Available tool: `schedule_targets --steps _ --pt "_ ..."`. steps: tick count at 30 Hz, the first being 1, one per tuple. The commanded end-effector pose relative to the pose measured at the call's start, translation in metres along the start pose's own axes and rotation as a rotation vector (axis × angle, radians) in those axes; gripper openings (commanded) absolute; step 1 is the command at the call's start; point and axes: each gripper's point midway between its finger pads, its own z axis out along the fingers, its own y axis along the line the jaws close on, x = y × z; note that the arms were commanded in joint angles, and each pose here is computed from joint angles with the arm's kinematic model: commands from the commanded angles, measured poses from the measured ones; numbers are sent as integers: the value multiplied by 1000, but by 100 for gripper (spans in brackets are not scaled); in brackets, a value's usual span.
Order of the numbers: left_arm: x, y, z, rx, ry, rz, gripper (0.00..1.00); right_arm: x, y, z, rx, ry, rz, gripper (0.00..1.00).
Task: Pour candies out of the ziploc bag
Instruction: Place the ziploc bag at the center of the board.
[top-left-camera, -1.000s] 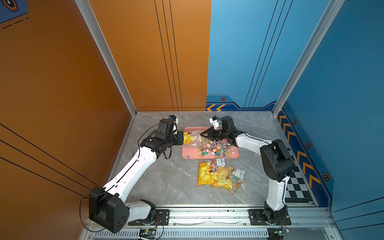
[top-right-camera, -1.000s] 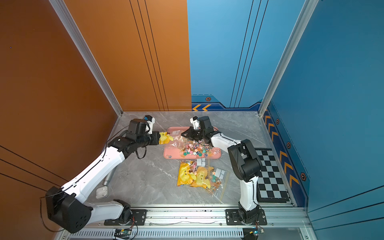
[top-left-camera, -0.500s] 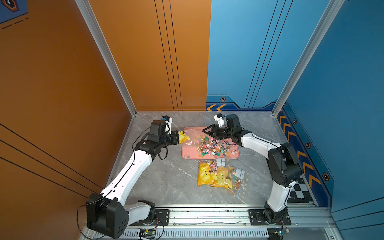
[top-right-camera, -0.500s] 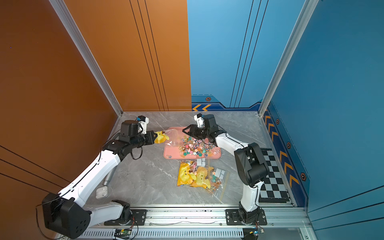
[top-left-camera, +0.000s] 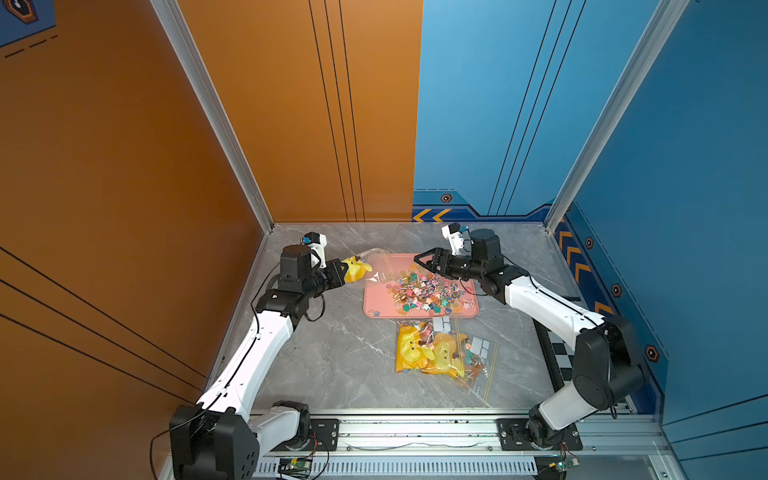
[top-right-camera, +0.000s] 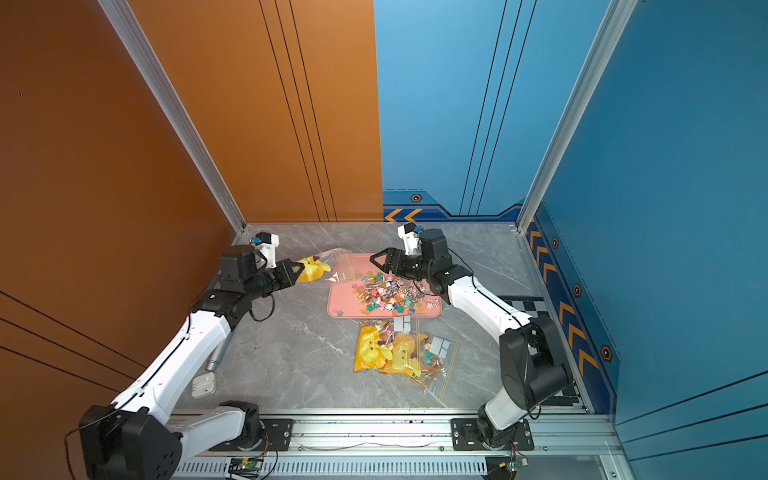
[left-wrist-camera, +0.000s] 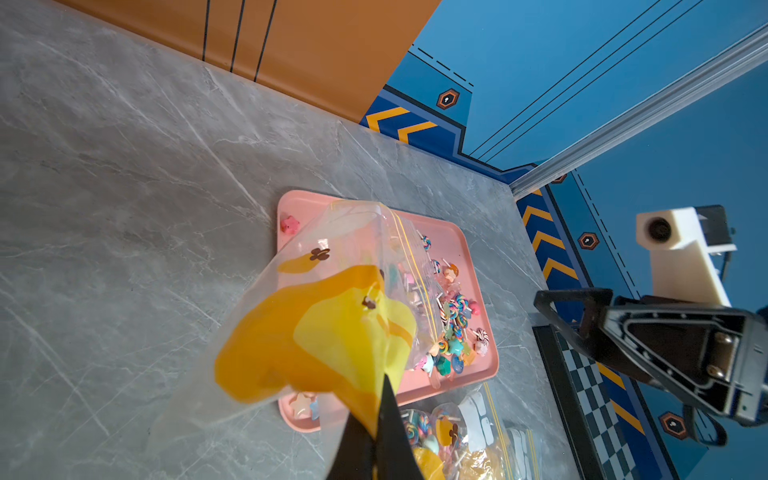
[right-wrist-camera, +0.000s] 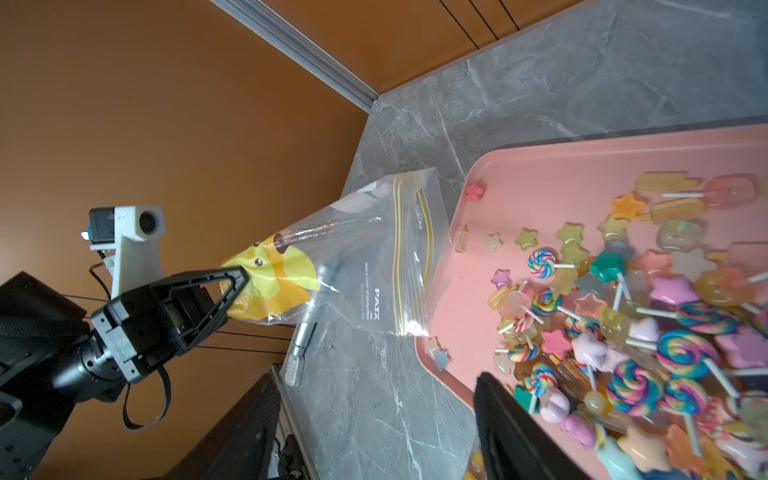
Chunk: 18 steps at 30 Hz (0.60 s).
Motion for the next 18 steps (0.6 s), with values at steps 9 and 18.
schedule_targets --steps 9,18 --pt "-16 20 -17 12 -104 -50 0 16 18 -58 174 -117 -184 100" --pt "-19 42 -25 -38 -149 -77 0 5 6 -119 251 -419 -93 100"
